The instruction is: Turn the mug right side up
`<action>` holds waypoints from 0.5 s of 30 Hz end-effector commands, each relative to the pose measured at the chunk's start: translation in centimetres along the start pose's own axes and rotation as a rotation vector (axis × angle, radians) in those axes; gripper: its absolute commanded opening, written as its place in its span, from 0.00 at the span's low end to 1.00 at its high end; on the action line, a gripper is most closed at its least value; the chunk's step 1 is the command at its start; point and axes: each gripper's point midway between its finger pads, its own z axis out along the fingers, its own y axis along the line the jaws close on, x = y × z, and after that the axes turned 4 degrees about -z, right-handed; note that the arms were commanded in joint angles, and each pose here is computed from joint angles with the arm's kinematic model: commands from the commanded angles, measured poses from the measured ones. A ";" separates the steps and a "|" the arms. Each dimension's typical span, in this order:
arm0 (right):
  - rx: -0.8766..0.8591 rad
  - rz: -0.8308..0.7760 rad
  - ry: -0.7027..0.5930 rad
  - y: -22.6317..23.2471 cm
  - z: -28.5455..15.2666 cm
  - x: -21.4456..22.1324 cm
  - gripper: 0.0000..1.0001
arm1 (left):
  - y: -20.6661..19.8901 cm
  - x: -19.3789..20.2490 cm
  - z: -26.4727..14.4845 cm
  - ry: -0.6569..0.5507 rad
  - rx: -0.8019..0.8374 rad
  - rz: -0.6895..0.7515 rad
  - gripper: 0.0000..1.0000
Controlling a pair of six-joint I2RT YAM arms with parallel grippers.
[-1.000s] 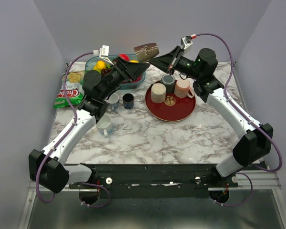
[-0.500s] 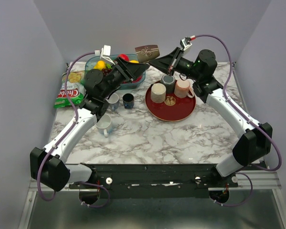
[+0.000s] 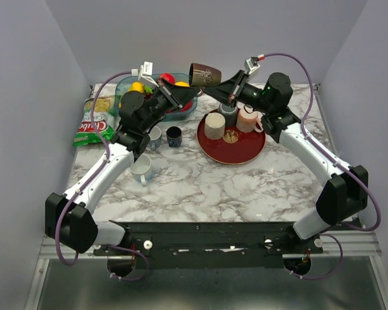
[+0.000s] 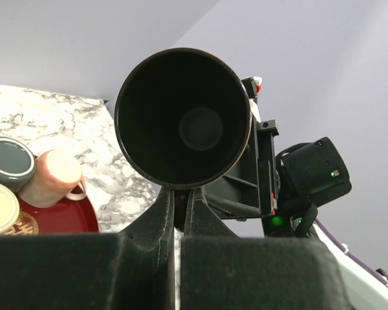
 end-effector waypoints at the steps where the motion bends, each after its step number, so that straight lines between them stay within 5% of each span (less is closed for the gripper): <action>1: -0.021 -0.023 0.077 0.8 -0.6 2.3 0.01 | -3.5 -1.6 0.4 -0.042 0.105 0.037 0.00; 7: 0.008 -0.051 0.086 0.1 -0.7 2.5 0.04 | -2.1 -1.4 0.4 -0.027 0.034 0.069 0.00; 12: 0.124 -0.102 0.059 -1.9 -1.5 2.4 0.65 | -0.1 -1.4 0.0 0.004 -0.100 0.161 0.00; 15: 0.269 -0.172 0.029 -3.8 -2.8 1.7 0.79 | 2.5 -1.2 -1.3 0.034 -0.237 0.250 0.00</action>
